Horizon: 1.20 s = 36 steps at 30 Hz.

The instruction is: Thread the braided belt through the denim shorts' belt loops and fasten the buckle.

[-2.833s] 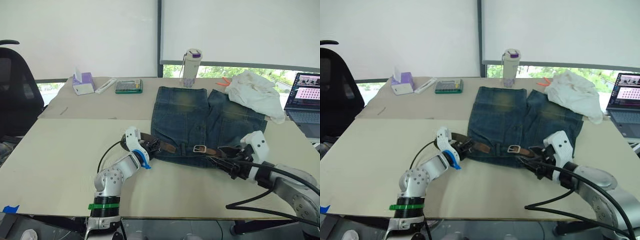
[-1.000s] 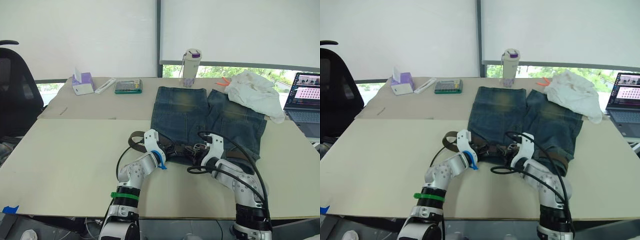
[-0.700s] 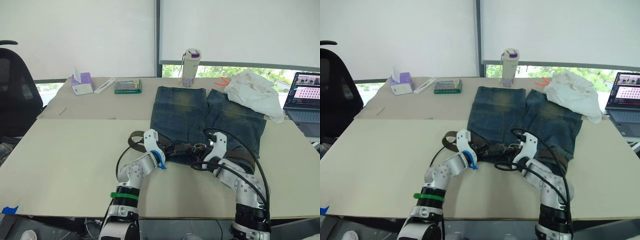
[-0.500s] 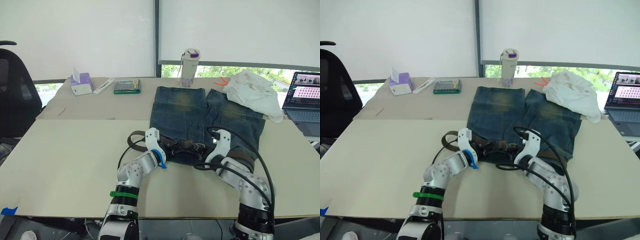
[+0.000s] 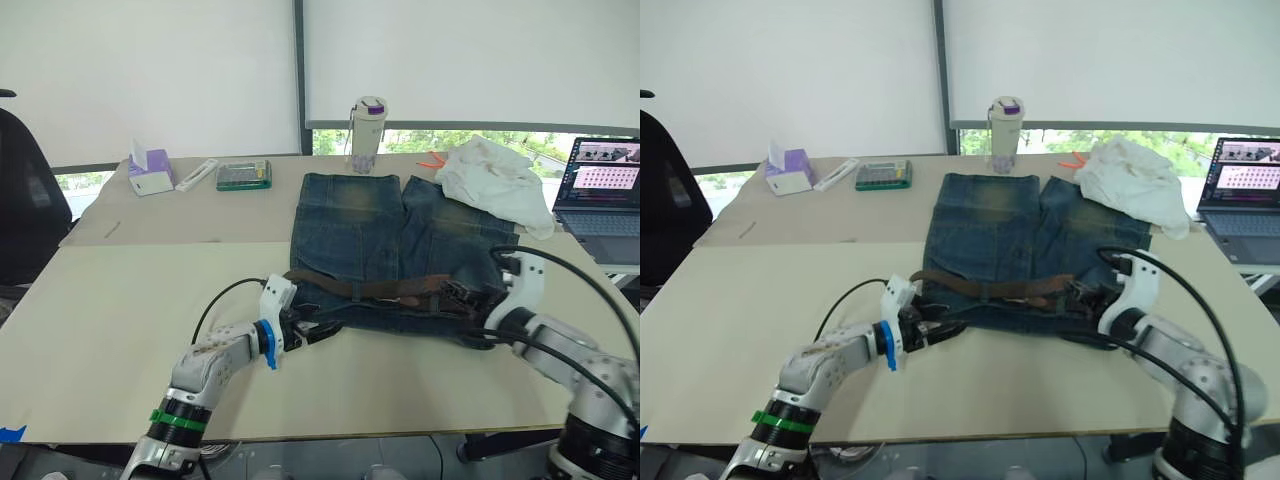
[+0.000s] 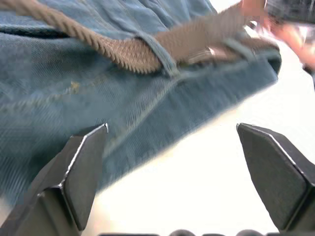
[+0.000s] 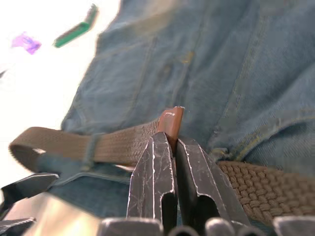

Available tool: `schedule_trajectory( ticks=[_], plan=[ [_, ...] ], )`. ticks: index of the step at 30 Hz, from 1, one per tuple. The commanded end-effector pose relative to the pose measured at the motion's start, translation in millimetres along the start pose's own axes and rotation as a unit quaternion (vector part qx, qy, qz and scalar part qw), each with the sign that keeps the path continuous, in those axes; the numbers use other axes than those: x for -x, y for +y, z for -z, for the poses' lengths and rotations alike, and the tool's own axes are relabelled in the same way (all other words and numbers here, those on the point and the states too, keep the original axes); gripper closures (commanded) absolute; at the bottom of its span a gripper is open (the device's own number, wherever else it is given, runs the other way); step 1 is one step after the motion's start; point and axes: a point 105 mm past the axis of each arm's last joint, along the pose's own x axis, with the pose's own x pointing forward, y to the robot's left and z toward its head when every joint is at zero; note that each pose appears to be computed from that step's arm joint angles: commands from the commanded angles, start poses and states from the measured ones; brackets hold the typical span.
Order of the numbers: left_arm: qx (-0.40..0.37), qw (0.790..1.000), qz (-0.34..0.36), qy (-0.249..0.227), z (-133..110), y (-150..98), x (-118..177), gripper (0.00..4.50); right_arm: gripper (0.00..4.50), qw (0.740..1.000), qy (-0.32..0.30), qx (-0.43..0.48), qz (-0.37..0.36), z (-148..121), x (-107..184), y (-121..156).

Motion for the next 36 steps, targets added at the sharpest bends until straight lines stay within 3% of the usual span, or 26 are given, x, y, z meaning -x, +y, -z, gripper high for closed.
schedule_trajectory(
  ticks=[1,10,16,21,24,30,36],
  plan=[
    [-0.077,0.995,0.048,-0.031,-21,-16,7,0.03,4.50,0.998,-0.051,0.020,-0.034,-30,20,6],
    [-0.096,0.987,0.103,-0.071,-40,-33,22,0.03,4.50,0.986,-0.147,-0.009,-0.080,-89,49,9],
    [-0.098,0.988,0.088,-0.079,-41,-25,22,0.03,4.50,0.970,-0.195,-0.063,-0.134,-104,64,15],
    [-0.080,0.987,0.097,-0.097,-43,-29,21,0.03,4.50,0.964,-0.174,-0.089,-0.179,-89,53,39],
    [-0.015,0.984,0.117,-0.131,-54,-41,15,0.03,4.50,0.959,-0.161,-0.139,-0.189,-68,24,55],
    [0.129,0.960,0.140,-0.204,-94,-55,6,0.03,4.50,0.936,-0.157,-0.204,-0.239,-48,-10,93],
    [0.239,0.931,0.121,-0.249,-115,-48,-3,0.03,4.50,0.928,-0.134,-0.222,-0.266,-33,-23,113]
  ],
)
